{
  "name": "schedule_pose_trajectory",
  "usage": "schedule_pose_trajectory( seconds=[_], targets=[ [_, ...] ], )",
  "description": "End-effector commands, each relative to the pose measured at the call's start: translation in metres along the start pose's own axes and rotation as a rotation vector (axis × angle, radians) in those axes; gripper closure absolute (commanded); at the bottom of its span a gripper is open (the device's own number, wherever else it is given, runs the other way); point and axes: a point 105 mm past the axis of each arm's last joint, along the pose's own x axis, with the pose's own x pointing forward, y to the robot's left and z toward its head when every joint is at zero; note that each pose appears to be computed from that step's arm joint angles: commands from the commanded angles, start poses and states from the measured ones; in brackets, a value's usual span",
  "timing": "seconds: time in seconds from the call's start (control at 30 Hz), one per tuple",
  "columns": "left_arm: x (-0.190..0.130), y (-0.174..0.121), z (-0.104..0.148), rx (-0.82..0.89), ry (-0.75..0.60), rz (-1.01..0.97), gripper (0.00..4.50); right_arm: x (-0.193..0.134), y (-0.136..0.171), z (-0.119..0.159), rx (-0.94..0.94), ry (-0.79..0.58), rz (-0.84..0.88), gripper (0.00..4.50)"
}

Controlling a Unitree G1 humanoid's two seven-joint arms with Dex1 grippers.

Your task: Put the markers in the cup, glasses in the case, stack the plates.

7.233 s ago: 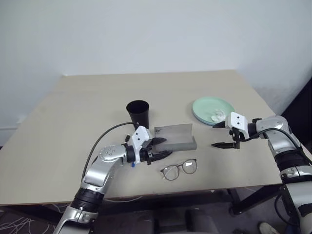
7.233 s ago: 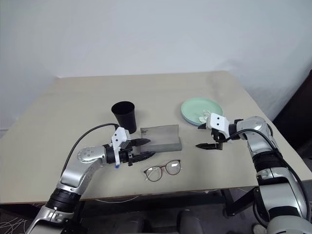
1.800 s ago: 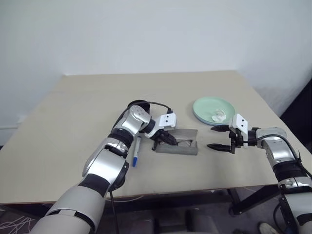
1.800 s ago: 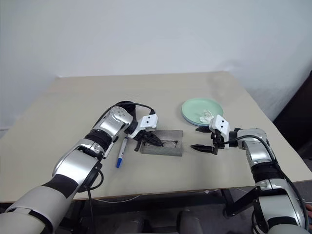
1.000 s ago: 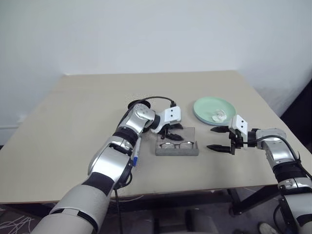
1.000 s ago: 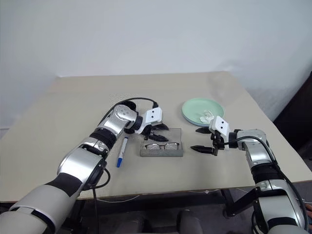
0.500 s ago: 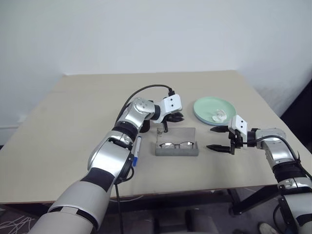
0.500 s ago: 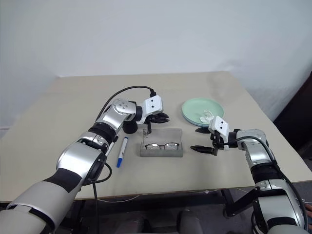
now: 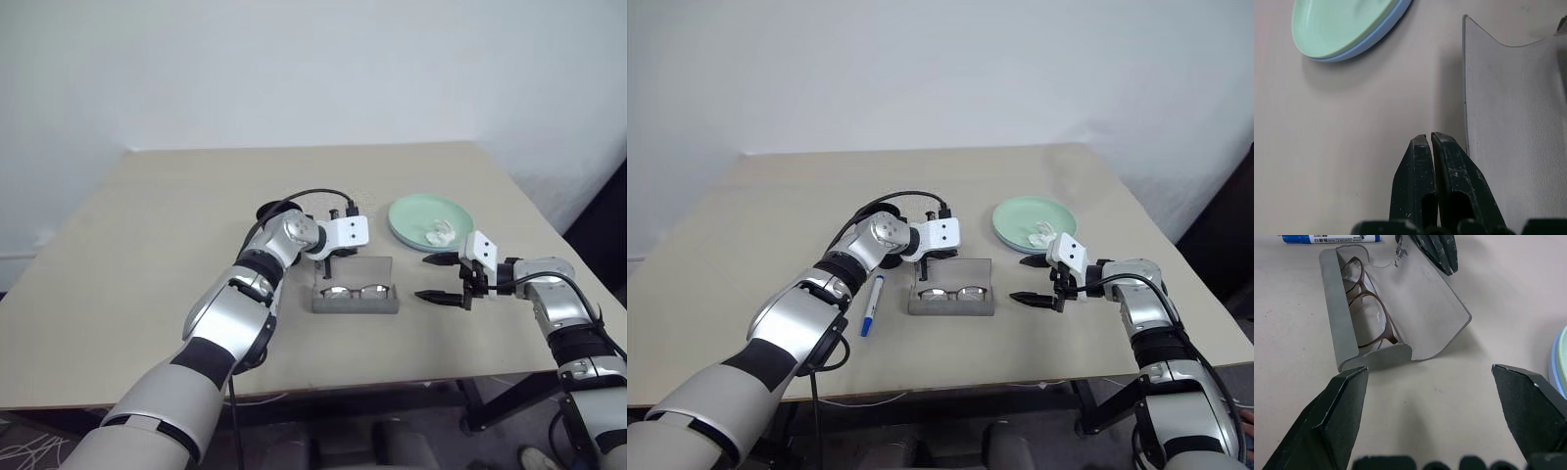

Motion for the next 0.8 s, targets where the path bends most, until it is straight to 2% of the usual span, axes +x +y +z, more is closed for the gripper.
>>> schedule_pose_trajectory(
  seconds=[0.03,0.17,0.43,0.8],
  targets=[
    [-0.003,-0.003,-0.003,0.007,0.026,-0.060,4.43,-0.004,-0.009,0.016,-0.046,-0.038,-0.028,0.13],
    [-0.007,-0.006,-0.005,-0.025,0.014,-0.103,4.43,-0.004,-0.009,0.017,-0.047,-0.041,-0.032,0.13],
    [-0.023,-0.006,0.009,-0.128,-0.126,-0.204,4.43,-0.004,-0.010,0.018,-0.048,-0.043,-0.032,0.13],
    [-0.028,-0.037,0.003,-0.080,-0.157,-0.389,4.43,-0.003,-0.012,0.019,-0.051,-0.044,-0.030,0.13]
  ],
)
